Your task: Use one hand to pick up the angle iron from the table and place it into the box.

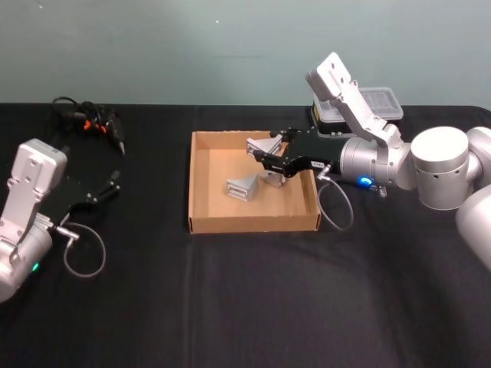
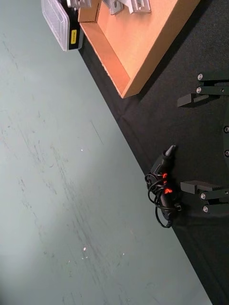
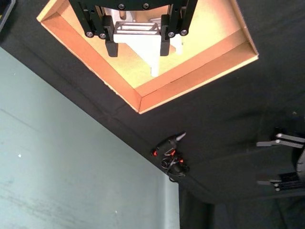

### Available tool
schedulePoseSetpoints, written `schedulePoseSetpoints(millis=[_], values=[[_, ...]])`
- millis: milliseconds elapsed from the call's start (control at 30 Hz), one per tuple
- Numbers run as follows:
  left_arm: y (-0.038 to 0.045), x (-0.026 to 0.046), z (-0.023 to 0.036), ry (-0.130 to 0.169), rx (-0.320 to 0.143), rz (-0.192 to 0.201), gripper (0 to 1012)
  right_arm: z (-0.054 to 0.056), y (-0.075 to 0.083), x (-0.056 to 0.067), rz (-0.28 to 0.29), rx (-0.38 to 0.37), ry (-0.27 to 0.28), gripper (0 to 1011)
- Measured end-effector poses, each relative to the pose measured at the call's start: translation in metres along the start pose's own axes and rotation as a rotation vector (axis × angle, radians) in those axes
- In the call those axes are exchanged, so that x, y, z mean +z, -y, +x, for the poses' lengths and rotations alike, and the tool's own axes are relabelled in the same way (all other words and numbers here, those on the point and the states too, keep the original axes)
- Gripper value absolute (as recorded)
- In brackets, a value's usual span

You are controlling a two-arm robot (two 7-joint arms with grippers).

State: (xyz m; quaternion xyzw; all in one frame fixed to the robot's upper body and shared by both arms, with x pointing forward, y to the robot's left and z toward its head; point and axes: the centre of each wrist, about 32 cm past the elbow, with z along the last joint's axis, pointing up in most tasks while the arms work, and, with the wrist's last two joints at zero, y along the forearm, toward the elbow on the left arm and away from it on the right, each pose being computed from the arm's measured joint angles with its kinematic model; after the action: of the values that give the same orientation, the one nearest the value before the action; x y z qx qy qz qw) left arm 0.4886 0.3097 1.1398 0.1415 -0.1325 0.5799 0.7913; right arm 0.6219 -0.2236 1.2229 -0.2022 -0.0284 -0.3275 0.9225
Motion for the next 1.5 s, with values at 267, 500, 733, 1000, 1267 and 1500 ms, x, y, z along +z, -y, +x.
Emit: schedulePoseSetpoints(millis=[267,500,733,1000,1267,1500], values=[[0.0000,0.0000,0.0000,0.000,0.000,0.000,1011,0.012,-0.022,-0.002,-0.039,0.017,-0.047,531],[0.0000,0.0000,0.0000,0.000,0.000,0.000,1011,0.017,-0.034,-0.004,-0.063,0.019,-0.061,531],[0.0000,0.0000,0.0000,0.000,0.000,0.000,1011,0.021,-0.041,-0.005,-0.078,0.024,-0.066,531],[0.0000,0.0000,0.0000,0.000,0.000,0.000,1011,0.021,-0.041,-0.005,-0.077,0.025,-0.065,531],[0.0000,0.0000,0.0000,0.000,0.000,0.000,1011,0.020,-0.040,-0.005,-0.076,0.023,-0.066,730],[0.0000,0.0000,0.0000,0.000,0.000,0.000,1012,0.020,-0.040,-0.005,-0.075,0.022,-0.066,925]])
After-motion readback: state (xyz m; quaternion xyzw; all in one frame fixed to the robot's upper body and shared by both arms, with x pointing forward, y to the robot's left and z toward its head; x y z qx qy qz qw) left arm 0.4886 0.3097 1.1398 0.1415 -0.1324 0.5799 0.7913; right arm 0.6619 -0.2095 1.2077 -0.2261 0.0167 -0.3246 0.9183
